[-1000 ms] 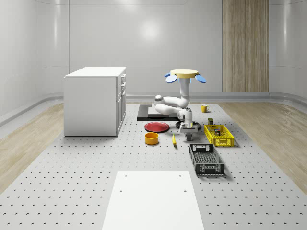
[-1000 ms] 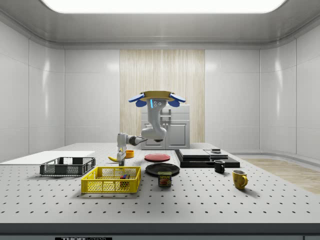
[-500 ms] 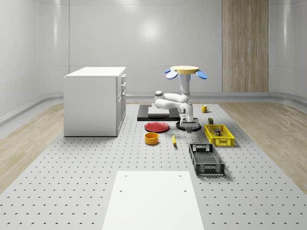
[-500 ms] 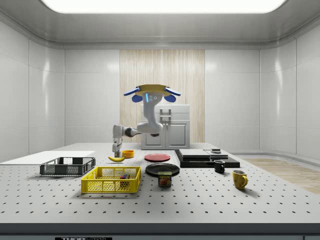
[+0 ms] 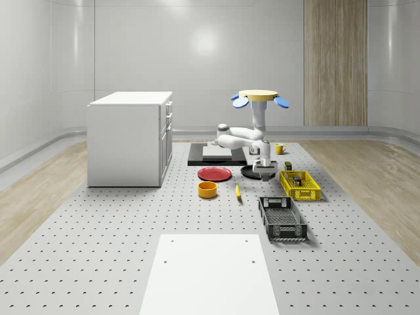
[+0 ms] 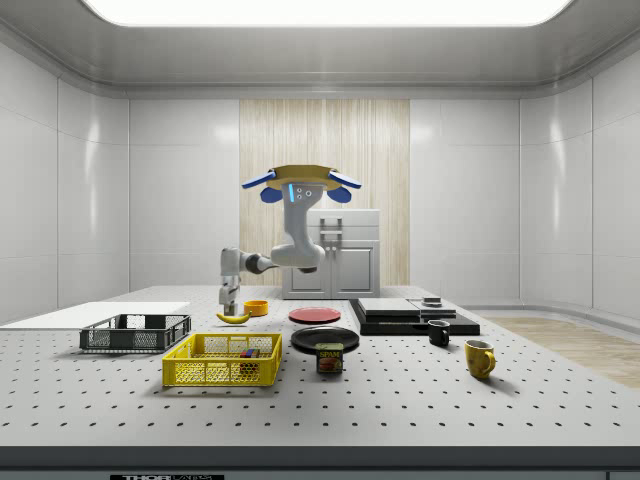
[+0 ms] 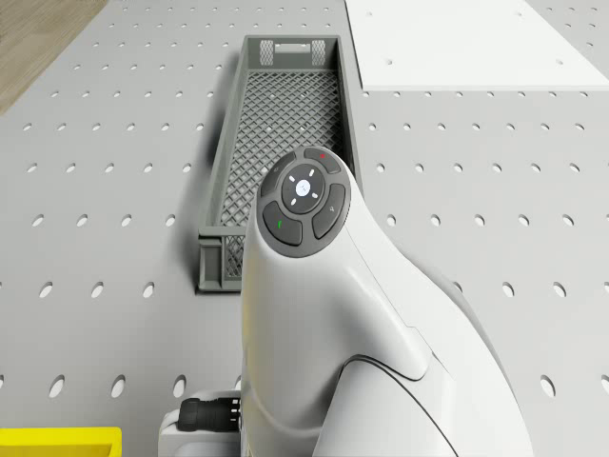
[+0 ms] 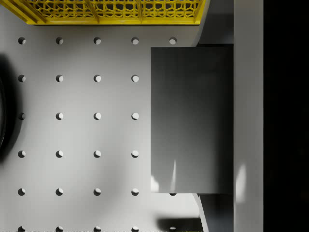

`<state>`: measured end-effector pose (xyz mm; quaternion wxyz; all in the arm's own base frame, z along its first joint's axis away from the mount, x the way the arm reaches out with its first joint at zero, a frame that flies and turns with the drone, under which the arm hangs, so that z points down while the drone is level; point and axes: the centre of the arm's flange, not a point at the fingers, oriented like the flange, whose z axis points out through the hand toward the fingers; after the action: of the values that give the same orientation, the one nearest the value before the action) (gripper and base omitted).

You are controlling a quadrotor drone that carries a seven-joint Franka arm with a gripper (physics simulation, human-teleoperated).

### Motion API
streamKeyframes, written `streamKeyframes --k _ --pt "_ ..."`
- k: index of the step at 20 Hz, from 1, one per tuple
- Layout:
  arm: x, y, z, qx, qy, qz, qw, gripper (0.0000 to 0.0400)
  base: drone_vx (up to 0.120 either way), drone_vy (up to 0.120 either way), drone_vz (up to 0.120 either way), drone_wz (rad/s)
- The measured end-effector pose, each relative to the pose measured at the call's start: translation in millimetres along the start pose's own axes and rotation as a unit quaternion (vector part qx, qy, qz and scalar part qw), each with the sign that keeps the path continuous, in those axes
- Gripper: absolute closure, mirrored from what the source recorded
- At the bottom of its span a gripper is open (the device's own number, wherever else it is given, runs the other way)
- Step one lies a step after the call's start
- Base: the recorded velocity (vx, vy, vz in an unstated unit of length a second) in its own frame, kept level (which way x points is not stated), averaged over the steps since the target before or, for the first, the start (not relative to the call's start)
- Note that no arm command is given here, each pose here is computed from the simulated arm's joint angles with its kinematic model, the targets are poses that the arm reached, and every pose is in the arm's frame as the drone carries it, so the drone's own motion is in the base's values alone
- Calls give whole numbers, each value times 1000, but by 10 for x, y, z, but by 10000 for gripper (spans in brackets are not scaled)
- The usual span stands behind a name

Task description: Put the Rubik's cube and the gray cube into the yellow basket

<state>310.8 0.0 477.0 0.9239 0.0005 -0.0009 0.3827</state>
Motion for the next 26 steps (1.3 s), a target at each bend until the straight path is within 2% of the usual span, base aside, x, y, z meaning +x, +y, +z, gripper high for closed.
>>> streamKeyframes --k 3,26 --pt "0 0 -2 0 0 0 1000 150 0 120 93 0" --pt "0 0 -4 0 0 0 1000 150 0 120 0 0"
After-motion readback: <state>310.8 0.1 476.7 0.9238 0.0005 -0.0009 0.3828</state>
